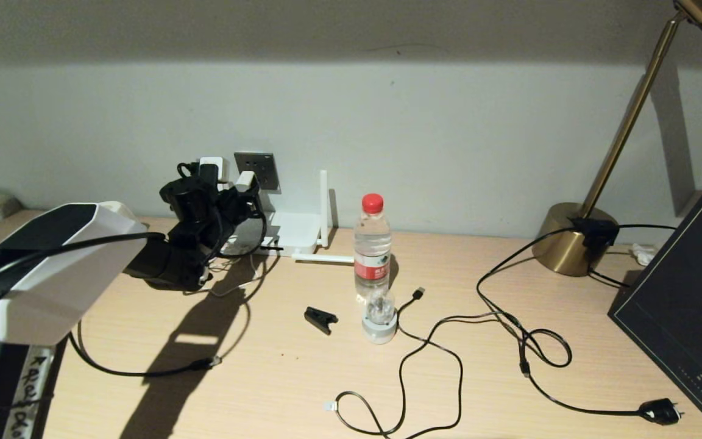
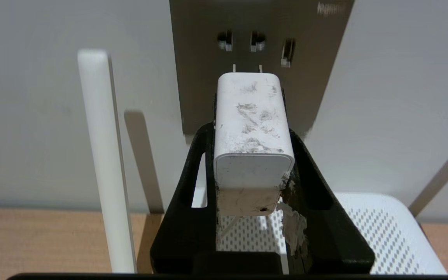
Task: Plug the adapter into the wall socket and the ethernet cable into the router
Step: Align plug and socket
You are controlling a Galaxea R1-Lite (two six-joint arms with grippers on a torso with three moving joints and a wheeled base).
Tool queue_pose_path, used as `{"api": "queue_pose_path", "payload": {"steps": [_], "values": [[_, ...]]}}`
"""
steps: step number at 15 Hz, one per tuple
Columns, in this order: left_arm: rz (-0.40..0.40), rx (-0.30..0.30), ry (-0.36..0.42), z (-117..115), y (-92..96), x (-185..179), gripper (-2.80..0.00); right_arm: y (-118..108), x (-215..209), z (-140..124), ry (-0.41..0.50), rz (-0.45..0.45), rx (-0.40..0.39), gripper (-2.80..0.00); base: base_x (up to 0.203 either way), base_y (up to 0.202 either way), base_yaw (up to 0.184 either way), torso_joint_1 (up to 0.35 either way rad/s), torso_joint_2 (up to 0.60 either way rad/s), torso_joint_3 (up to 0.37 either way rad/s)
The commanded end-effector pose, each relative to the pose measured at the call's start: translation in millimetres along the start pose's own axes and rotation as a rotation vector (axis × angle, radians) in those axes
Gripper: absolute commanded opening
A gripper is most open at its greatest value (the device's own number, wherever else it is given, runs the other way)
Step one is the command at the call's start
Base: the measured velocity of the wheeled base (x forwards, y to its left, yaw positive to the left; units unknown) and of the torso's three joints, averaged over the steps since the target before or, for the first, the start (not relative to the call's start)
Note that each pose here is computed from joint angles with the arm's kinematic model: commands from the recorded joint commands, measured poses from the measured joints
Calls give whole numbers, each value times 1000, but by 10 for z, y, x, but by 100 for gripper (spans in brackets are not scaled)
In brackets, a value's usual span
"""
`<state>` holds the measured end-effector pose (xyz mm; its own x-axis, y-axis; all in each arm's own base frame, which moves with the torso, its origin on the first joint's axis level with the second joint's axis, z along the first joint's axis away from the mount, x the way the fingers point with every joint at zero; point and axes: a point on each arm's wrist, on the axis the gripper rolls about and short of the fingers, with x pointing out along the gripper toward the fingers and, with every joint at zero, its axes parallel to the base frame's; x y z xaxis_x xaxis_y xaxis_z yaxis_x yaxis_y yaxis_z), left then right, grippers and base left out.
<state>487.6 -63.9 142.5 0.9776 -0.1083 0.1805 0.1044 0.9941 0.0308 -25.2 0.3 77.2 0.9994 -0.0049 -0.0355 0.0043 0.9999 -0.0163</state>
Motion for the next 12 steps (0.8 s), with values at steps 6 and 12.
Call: {"api": "queue_pose_path", "payload": {"steps": [6,12], "values": [[3,1,12,46,12,92,-280,0,0,0,0,0,0,-280,0,0,0,0,0,0],[10,0,7,115,44,170,-280,0,0,0,0,0,0,-280,0,0,0,0,0,0]]}}
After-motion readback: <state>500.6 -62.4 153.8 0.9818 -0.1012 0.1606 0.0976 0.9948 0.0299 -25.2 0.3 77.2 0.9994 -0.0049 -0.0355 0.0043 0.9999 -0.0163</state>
